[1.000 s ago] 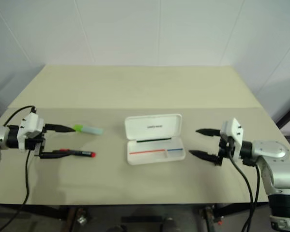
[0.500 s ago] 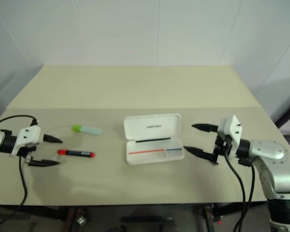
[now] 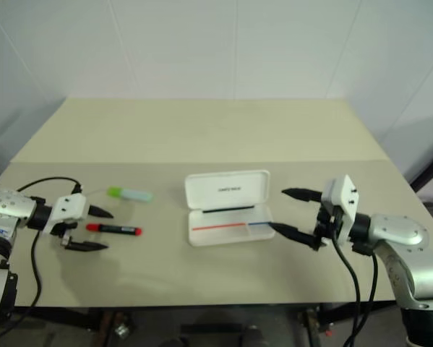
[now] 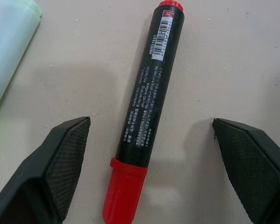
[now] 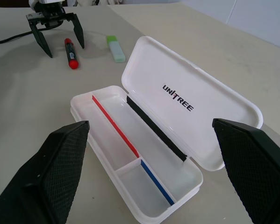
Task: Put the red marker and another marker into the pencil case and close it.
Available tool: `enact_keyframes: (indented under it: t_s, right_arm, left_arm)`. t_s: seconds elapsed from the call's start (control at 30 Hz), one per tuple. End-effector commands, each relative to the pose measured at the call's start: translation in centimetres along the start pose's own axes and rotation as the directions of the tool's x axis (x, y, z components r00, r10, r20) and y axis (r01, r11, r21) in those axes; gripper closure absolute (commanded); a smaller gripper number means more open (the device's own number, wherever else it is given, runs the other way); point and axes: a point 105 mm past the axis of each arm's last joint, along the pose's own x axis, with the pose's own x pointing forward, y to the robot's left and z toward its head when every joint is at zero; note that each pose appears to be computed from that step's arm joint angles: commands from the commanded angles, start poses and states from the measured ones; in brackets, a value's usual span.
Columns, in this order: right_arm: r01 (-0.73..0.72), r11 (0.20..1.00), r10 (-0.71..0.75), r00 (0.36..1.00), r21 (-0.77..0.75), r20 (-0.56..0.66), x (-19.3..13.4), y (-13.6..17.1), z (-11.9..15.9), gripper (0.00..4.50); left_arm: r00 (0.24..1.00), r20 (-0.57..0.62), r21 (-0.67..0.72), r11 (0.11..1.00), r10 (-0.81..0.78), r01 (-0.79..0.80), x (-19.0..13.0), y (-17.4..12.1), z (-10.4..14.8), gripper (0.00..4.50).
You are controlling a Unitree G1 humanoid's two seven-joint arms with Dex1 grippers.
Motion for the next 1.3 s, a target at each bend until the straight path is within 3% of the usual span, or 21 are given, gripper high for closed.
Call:
enact_keyframes:
  t_s: [0.03,0.37,0.4,0.57,0.7,0.93,1.1,1.3]
  right_arm:
    - [0.014,0.999,-0.013,1.0,-0.052,0.026,-0.5,-0.1,1.8,0.0]
    - [0.021,0.998,-0.02,1.0,-0.066,0.021,-0.6,-0.5,1.6,0.0]
    - [0.019,0.998,-0.017,1.0,-0.067,0.017,-0.6,-0.5,1.5,0.0]
    - [0.009,0.998,-0.008,1.0,-0.066,0.014,-0.5,-0.5,1.1,0.0]
    - [0.014,0.998,-0.013,1.0,-0.054,0.014,-0.6,-0.5,0.7,0.0]
    - [0.018,0.999,-0.018,1.0,-0.035,0.01,-0.8,-0.5,-0.2,0.0]
    - [0.007,0.999,-0.006,1.0,-0.035,0.008,-0.4,-0.6,-1.0,0.0]
    - [-0.004,0.999,0.005,1.0,-0.035,0.018,-0.1,-0.3,-1.3,0.0]
  left_arm:
    - [1.0,-0.012,-0.041,0.999,0.0,-0.001,0.6,-0.2,-0.6,0.64]
    - [0.996,0.077,-0.067,0.997,0.035,-0.03,0.7,0.1,0.1,3.79]
    - [0.996,0.079,-0.066,0.998,0.028,-0.022,0.7,-0.1,0.1,3.91]
    - [0.993,0.104,-0.044,0.998,0.058,-0.054,0.5,-0.1,0.2,3.91]
    - [0.973,0.222,0.046,0.996,0.069,-0.081,0.2,0.9,3.1,3.91]
    - [0.964,0.266,0.187,0.982,-0.03,-0.021,0.7,-0.5,5.7,3.91]
    - [0.901,0.433,0.083,0.996,0.001,-0.041,1.2,-0.1,10.2,3.91]
    - [0.87,0.493,0.06,0.998,-0.016,-0.016,2.9,-1.1,13.8,3.91]
